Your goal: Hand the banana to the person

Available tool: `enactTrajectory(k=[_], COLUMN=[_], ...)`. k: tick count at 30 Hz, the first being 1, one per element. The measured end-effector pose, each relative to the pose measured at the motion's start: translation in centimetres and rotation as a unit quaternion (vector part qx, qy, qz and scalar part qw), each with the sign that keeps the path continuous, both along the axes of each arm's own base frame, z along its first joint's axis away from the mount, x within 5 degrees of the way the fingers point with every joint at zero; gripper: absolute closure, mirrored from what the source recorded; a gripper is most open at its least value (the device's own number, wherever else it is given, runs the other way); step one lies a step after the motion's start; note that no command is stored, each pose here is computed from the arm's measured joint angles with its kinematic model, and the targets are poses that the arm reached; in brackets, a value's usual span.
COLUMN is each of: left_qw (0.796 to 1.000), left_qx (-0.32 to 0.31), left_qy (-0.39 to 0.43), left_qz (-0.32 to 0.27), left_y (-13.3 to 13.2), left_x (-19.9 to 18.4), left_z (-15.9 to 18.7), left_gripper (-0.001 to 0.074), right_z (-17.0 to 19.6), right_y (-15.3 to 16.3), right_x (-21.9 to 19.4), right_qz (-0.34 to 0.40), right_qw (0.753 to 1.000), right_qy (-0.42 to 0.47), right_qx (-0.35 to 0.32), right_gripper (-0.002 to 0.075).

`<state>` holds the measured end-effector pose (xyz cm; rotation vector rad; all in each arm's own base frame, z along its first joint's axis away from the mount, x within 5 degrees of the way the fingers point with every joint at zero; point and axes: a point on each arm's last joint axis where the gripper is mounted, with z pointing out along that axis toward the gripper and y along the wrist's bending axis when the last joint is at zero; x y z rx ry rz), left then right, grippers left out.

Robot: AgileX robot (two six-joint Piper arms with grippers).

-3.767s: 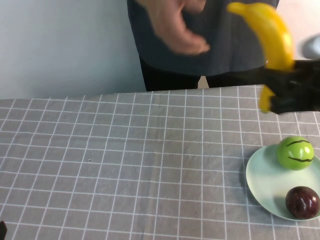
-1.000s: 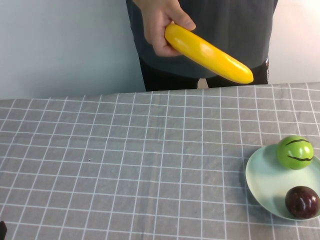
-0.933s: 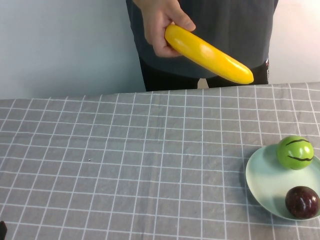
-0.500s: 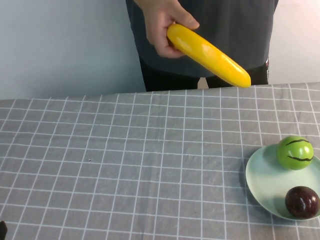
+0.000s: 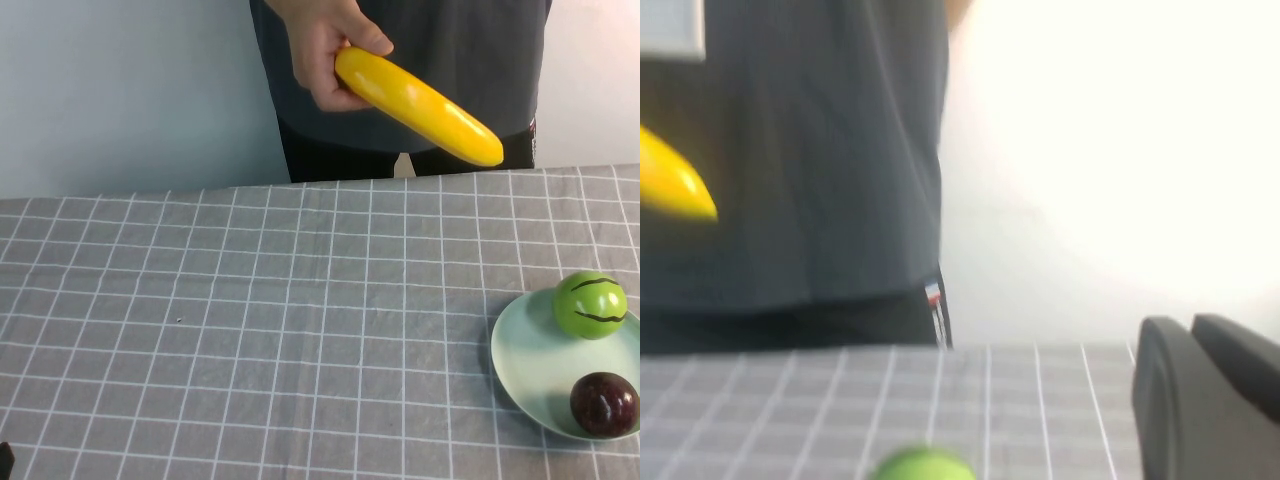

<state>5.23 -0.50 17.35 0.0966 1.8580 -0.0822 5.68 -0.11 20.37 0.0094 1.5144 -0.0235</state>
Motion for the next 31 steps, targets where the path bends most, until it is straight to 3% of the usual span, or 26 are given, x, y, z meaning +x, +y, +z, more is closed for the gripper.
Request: enactTrajectory(k=[6,12,31], left_qw=[1.000,1.000,1.000], left_qx=[0.000,0.000,0.000], left_qy=[0.000,0.000,0.000], left_qz=[0.000,0.000,0.000], left_y=[0.0,0.0,0.0], left_x=[0.0,0.0,0.0], left_z=[0.0,0.0,0.0], left_gripper=[0.0740,0.0740,0.0740], right_z=[-1.6,-3.3,-3.4], right_y=[-0.2,-0.5,-0.5], right_x=[-0.1,-0.4,-0.5], right_qz=[-0.017,-0.035,-0.040], right_qw=[0.996,0.983,0.982], right_qy=[0.086,0.177,0.182], right_qx=[-0.012,0.023,0.025], right_gripper=[0.0735,0.0735,0.0735])
